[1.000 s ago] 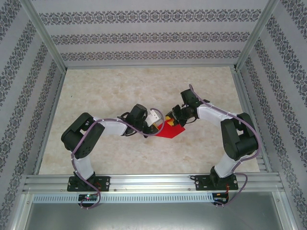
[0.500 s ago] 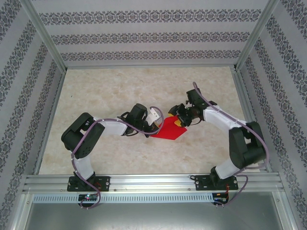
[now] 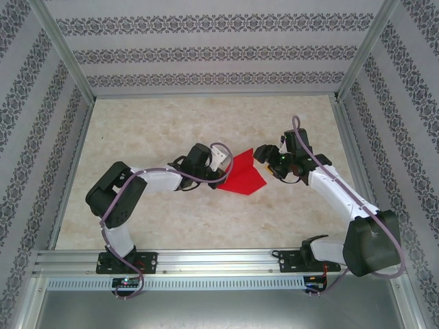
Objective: Fold a paper plane with a square sheet of paper (pick it up from the middle)
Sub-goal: Fourth fold the wing at the center of the table.
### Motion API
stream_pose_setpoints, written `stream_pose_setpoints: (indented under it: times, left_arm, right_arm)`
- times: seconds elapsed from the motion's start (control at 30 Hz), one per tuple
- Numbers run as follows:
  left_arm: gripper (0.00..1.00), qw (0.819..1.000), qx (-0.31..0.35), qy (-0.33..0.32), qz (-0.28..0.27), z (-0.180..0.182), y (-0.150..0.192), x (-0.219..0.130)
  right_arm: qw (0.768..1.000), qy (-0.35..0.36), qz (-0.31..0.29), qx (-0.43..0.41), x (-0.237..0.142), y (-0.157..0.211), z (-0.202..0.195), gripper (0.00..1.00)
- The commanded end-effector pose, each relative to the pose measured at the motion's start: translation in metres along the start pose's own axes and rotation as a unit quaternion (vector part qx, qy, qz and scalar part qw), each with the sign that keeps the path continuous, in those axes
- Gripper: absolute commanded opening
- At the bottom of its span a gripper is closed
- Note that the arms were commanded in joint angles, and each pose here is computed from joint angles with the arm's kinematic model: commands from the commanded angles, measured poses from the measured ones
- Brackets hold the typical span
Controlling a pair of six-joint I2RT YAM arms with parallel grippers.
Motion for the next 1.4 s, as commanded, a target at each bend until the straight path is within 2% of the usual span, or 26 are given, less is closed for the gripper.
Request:
stream_pose_setpoints:
  times: [0.0,0.17,0.37,0.8,1.0,1.37]
  left_arm:
    - [0.00,0.998,-0.029,-0.057,-0.027,0.016,-0.024,-0.019]
    - [0.00,0.996,-0.039,-0.076,-0.031,0.019,-0.018,-0.024]
    - [0.00,0.996,-0.041,-0.073,-0.013,0.019,-0.002,-0.013]
    - [0.00,0.998,-0.023,-0.051,0.012,0.003,0.016,0.003]
    - [0.00,0.998,-0.054,-0.018,0.032,-0.005,0.025,0.012]
    - [0.02,0.993,-0.097,0.034,0.052,-0.016,0.024,0.024]
  right_arm:
    - [0.999,-0.011,-0.022,-0.028,-0.008,-0.007,0.012,0.67]
    - [0.999,-0.014,-0.011,-0.038,-0.001,-0.002,0.014,0.67]
    - [0.998,-0.003,0.006,-0.055,0.016,0.007,0.013,0.65]
    - [0.996,0.007,0.063,-0.066,0.069,0.031,0.010,0.39]
    - [0.996,0.001,0.067,-0.066,0.086,0.033,0.003,0.37]
    - [0.994,-0.026,0.073,-0.077,0.101,0.035,-0.018,0.40]
Point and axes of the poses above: each hand's point on the last joint's axis, 136 mm out from that joint toward the fingers, its own x axis out along the fingers, its own z axis along the line the jaws close on, y = z × x, the point moved 3 cm from there along -x, back along the fingers, and after that the axes turned 15 degrees about x, right-handed, at the moved point
